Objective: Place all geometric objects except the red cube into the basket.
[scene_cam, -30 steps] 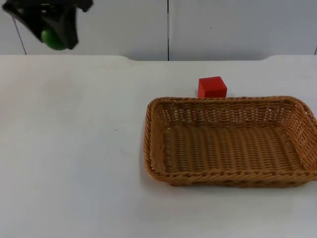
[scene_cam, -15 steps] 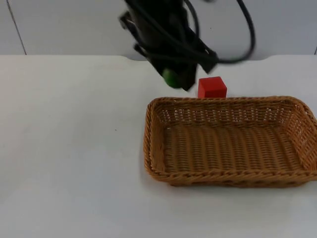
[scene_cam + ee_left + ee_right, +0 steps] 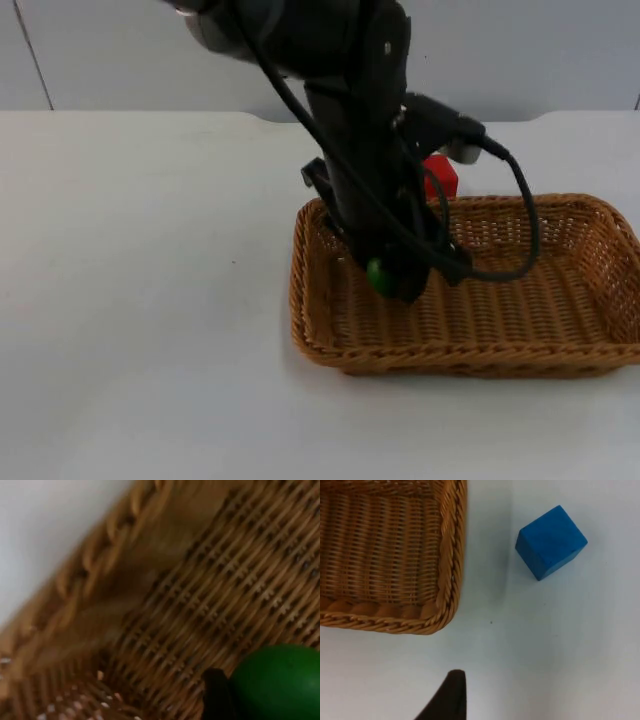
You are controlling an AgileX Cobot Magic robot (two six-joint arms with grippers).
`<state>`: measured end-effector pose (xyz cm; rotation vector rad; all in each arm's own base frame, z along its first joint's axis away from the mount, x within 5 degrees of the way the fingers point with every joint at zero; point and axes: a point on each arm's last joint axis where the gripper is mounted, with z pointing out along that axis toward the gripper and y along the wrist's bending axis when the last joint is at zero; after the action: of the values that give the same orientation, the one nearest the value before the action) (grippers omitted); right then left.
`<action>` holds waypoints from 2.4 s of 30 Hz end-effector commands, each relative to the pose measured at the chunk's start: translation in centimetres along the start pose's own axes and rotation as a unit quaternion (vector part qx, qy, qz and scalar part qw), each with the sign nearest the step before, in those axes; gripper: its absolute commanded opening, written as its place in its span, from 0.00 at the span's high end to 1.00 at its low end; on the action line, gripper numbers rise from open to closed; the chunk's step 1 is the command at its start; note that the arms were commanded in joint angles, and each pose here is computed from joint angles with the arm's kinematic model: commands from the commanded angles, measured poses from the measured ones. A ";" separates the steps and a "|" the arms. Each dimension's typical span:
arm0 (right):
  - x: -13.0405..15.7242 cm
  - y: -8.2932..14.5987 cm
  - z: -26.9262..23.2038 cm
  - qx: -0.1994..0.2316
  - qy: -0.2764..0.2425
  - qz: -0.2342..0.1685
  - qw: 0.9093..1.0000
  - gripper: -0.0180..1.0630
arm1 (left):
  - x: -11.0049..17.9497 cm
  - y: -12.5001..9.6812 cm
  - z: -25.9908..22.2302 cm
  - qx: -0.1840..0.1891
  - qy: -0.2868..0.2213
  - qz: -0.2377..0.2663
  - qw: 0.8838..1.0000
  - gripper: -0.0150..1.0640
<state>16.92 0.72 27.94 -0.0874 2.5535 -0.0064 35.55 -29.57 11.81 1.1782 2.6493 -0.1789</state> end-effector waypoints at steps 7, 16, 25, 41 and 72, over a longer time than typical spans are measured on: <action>-0.2 -0.1 -0.2 0.001 -0.006 0.001 1.000 0.01 | 0.0 -0.8 -0.2 0.031 0.000 -0.027 0.999 0.09; -0.2 -0.1 -0.2 0.001 -0.005 0.001 1.000 0.01 | 0.2 -1.2 -3.1 0.046 0.020 -0.028 0.998 0.01; -0.2 -0.1 -0.2 0.000 -0.003 0.001 1.000 0.01 | 0.3 -0.5 -9.4 0.038 -0.003 -0.035 0.999 0.01; 0.0 -0.1 -0.2 0.000 0.005 0.001 1.000 0.01 | 1.4 1.1 -13.1 0.010 0.009 -0.032 0.999 0.01; 0.0 0.1 0.0 -0.007 0.002 0.008 1.000 0.01 | 22.7 9.7 -19.0 -0.036 -0.039 -0.334 0.941 0.01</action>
<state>16.77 0.83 27.85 -0.0773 2.5726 0.0145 25.56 -3.43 23.79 0.2541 2.8687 -0.2113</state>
